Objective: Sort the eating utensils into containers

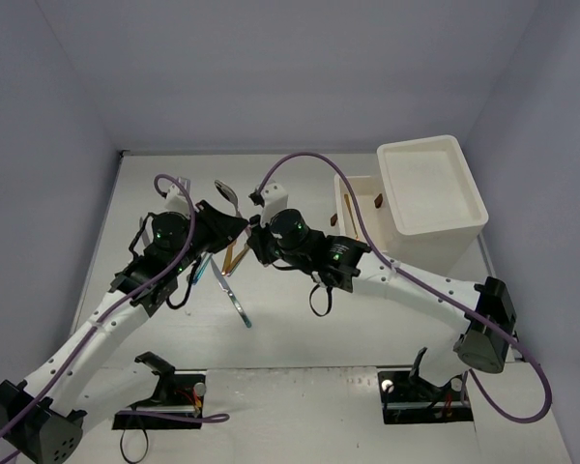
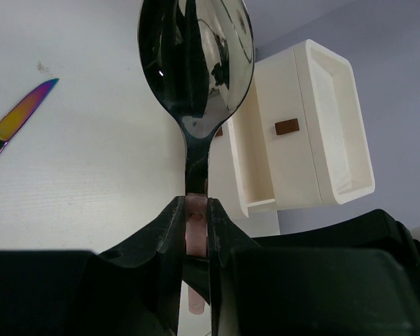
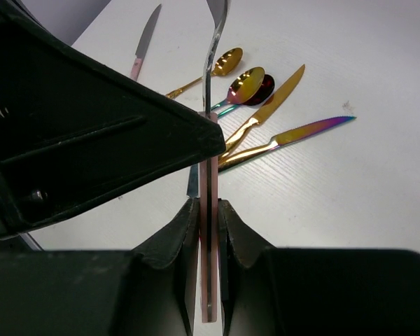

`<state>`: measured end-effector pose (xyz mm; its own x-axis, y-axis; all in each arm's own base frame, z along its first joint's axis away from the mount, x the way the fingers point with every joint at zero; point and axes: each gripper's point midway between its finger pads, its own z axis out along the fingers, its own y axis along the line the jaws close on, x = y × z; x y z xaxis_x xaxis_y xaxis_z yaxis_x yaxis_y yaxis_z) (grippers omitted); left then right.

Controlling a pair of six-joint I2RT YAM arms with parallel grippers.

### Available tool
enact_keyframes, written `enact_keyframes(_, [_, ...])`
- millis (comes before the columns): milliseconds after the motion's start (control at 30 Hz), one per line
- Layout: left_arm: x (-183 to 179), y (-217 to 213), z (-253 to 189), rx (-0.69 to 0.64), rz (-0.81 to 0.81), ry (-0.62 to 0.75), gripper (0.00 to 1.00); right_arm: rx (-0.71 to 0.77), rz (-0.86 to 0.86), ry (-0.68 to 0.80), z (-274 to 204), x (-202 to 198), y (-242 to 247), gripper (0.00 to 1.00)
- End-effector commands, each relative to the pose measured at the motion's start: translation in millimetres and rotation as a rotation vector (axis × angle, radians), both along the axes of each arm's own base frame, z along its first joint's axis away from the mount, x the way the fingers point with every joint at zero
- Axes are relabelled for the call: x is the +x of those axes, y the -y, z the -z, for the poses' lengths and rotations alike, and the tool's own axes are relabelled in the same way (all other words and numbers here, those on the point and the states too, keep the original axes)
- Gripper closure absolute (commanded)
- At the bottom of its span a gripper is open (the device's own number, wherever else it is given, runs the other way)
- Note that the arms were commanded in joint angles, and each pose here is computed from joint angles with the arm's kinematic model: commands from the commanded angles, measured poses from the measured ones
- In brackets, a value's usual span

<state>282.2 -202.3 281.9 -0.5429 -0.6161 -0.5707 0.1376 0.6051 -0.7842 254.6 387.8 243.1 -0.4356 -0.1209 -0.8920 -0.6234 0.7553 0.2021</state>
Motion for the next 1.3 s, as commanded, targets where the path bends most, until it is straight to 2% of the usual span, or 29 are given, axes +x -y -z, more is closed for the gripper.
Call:
enact_keyframes(0, [0,-1,-23,0.031,0.01,0.088,0.87,0.078,0.06,0.09,-38,13,0,1.0])
enact_keyframes(67, [0,-10,-18,0.083,-0.019,0.087,0.6,0.06,0.102,0.1,-35,17,12,1.0])
enact_keyframes(133, [0,-21,-15,0.142,-0.054,0.089,0.46,0.031,0.153,0.094,-26,23,26,1.0])
enact_keyframes(200, [-1,-39,-11,0.241,-0.104,0.09,0.38,0.007,0.2,0.081,-19,31,43,1.0])
enact_keyframes(433, [-16,-98,-7,0.542,-0.22,0.118,0.35,-0.093,0.403,0.018,9,63,129,1.0])
enact_keyframes(633, [-31,-131,13,0.739,-0.244,0.105,0.35,-0.183,0.55,-0.034,28,87,206,1.0])
enact_keyframes(967, [-39,-129,62,0.786,-0.178,0.021,0.35,-0.301,0.657,-0.102,66,114,268,1.0])
enact_keyframes(1100, [-33,-124,72,0.821,-0.144,-0.005,0.35,-0.318,0.632,-0.113,77,122,266,0.99])
enact_keyframes(1167, [-29,-123,74,0.847,-0.13,-0.011,0.35,-0.307,0.612,-0.108,75,126,262,0.95])
enact_keyframes(1267, [-21,-122,74,0.88,-0.119,-0.013,0.35,-0.289,0.59,-0.099,70,128,256,0.79])
